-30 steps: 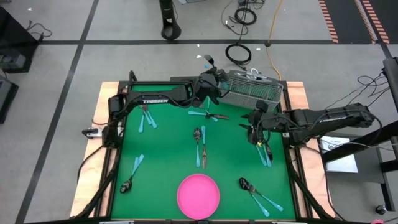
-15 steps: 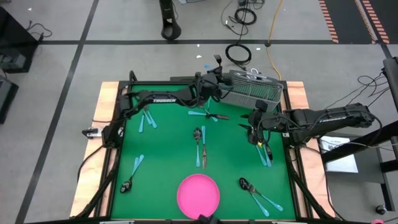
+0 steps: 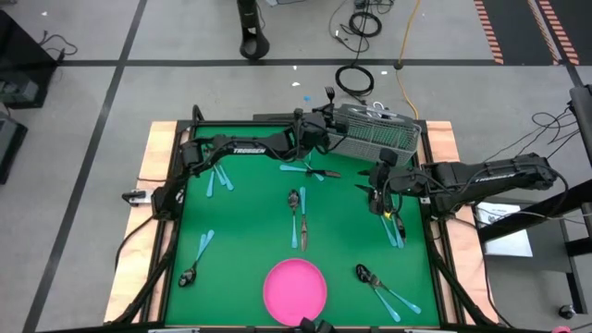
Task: Sort silverware
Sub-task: Put the blue fork into the utensil holder
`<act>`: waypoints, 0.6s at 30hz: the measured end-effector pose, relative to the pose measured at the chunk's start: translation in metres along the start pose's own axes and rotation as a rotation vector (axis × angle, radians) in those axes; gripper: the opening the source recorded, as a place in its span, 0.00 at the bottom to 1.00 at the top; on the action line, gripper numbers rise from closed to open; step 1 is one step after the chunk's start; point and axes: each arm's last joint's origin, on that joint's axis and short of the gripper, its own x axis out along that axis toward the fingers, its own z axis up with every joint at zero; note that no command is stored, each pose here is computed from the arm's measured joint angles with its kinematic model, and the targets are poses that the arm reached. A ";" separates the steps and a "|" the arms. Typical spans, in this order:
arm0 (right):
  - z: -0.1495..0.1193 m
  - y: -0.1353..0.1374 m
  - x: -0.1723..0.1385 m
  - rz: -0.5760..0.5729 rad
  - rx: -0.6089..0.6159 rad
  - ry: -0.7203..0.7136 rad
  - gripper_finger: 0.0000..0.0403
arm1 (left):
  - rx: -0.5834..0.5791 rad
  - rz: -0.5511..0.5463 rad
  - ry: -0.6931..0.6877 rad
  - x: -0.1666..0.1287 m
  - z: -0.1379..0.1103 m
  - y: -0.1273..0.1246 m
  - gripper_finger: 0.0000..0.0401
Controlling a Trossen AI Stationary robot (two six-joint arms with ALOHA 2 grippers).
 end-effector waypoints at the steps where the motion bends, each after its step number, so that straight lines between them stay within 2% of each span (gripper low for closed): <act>1: 0.000 0.000 0.000 0.000 0.000 0.000 0.40 | -0.002 0.003 -0.003 -0.001 0.000 0.001 0.00; 4: 0.001 0.000 0.000 0.000 0.003 -0.007 0.40 | -0.006 0.013 -0.006 -0.003 0.002 0.004 0.01; 12: 0.002 0.000 0.000 0.001 -0.002 -0.021 0.40 | -0.060 0.024 -0.011 -0.006 0.003 0.007 0.17; 18: 0.002 0.000 0.000 0.001 -0.006 -0.021 0.40 | -0.061 0.029 -0.012 -0.007 0.004 0.009 0.20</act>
